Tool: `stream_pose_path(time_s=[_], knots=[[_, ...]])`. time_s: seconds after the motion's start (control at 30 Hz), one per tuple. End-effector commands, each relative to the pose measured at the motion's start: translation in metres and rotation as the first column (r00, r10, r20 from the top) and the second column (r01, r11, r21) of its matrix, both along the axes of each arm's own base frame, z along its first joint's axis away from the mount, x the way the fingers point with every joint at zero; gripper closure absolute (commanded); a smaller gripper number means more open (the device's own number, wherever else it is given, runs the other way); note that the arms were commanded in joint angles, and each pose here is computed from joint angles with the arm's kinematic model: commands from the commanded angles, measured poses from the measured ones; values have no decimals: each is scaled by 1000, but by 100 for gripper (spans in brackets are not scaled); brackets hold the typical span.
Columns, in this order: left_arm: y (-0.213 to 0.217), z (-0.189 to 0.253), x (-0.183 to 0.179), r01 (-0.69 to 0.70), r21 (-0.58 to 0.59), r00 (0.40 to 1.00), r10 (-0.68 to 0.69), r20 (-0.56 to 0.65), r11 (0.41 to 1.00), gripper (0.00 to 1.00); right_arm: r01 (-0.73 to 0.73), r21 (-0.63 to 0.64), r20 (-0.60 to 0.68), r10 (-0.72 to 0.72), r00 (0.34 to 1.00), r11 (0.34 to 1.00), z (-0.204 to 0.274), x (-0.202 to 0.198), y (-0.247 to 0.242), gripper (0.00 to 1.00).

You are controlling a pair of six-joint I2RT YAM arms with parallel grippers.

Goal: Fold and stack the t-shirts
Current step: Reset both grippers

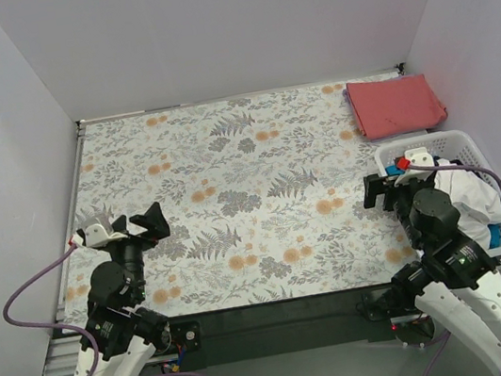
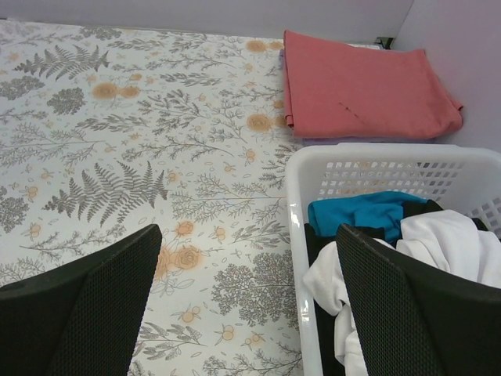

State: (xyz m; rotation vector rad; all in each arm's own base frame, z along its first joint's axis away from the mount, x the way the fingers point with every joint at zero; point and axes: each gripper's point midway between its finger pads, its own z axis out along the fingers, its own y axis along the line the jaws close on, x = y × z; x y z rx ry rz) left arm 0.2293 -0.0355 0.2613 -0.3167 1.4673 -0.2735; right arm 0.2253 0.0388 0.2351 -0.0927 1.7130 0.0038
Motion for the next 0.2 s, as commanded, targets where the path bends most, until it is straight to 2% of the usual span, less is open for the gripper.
stream_pose_path(time_s=[0.0, 0.17], knots=[[0, -3, 2, -5, 24, 1000, 5, -2, 1000, 2, 17, 14, 56, -18, 998, 1000, 13, 2, -3, 2], [-3, -4, 4, 7, 26, 1000, -7, -6, 1000, 2, 10, 20, 61, -11, 998, 1000, 15, 1, -2, 2]])
